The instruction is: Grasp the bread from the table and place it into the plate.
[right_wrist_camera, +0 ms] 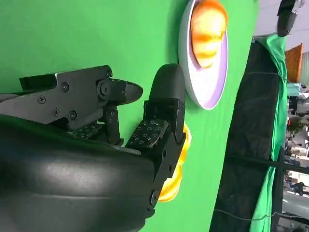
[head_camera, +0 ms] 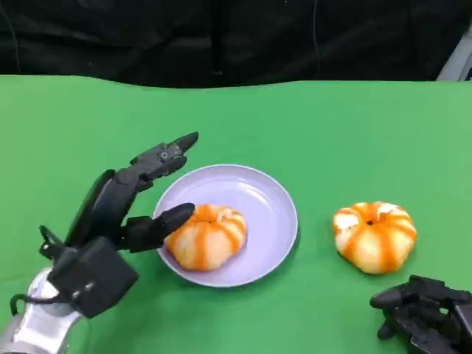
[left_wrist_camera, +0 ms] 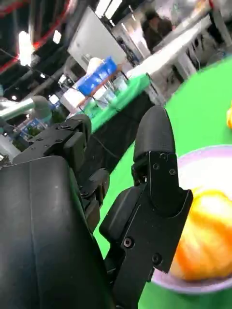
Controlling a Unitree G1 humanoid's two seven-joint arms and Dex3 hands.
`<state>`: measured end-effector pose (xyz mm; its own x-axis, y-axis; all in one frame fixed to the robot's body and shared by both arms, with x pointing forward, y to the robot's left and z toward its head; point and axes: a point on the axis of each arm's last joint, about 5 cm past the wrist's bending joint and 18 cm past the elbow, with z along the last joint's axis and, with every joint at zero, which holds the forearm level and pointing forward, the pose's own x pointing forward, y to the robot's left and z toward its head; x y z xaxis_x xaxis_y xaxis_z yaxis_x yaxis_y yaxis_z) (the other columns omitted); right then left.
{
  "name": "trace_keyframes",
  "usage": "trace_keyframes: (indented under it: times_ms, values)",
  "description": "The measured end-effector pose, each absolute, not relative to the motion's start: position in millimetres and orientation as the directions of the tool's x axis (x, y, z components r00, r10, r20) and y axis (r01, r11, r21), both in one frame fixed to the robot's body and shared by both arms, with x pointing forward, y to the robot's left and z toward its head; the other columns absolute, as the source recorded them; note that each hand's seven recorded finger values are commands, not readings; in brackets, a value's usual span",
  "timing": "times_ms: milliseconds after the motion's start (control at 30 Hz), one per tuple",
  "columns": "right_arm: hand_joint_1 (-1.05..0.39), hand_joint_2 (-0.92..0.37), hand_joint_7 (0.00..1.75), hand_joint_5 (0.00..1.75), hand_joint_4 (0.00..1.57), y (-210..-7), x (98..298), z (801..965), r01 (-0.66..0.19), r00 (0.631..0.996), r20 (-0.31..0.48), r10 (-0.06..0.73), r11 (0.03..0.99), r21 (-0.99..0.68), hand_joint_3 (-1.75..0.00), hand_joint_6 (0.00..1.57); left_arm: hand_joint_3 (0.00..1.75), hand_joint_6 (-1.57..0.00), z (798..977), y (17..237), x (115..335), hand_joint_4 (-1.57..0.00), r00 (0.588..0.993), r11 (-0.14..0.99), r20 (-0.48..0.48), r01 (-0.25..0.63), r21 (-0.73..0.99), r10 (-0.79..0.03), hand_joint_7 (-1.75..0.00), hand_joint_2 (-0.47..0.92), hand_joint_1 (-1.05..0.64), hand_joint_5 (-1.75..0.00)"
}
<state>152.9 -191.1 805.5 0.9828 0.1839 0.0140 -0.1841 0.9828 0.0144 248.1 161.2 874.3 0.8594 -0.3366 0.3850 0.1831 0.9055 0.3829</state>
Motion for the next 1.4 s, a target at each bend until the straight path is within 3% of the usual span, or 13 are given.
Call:
trace_keyframes:
  times_ms: [333, 1000, 1100, 1233, 1400]
  values:
    - [0.05, -0.92, 0.69, 1.36, 0.76, -194, 150, 804.7, -0.182, 0.983, 0.013, 0.181, 0.983, 0.032, -0.40, 0.96, 0.59, -0.48, 861.1, 166, 233, -0.65, 0.881, 0.953, 0.378, 0.217, 0.211, -0.284, -0.01, 0.92, -0.74, -0.02]
    - [0.03, -0.92, 0.71, 1.36, 0.74, -194, 150, 804.5, -0.184, 0.983, 0.009, 0.184, 0.982, 0.034, -0.40, 0.93, 0.59, -0.48, 859.9, 166, 232, -0.65, 0.878, 0.955, 0.381, 0.236, 0.182, -0.289, 0.00, 0.92, -0.71, -0.01]
    - [0.00, -0.92, 0.71, 1.36, 0.72, -196, 148, 806.0, -0.187, 0.982, 0.020, 0.186, 0.982, 0.034, -0.41, 0.91, 0.56, -0.50, 851.6, 171, 220, -0.68, 0.887, 0.963, 0.375, 0.249, 0.102, -0.270, -0.01, 0.92, -0.70, -0.02]
    - [0.01, -0.92, 0.72, 1.37, 0.70, -201, 137, 807.4, -0.176, 0.984, 0.024, 0.175, 0.984, 0.042, -0.43, 0.89, 0.54, -0.52, 828.2, 181, 186, -0.71, 0.937, 0.973, 0.271, 0.231, -0.016, -0.218, -0.02, 0.92, -0.69, -0.03]
    - [-0.05, -0.92, 0.73, 1.38, 0.70, -201, 137, 810.7, -0.187, 0.982, 0.040, 0.185, 0.981, 0.048, -0.41, 0.89, 0.54, -0.54, 827.9, 189, 180, -0.73, 0.945, 0.977, 0.270, 0.206, -0.053, -0.185, -0.02, 0.92, -0.59, -0.03]
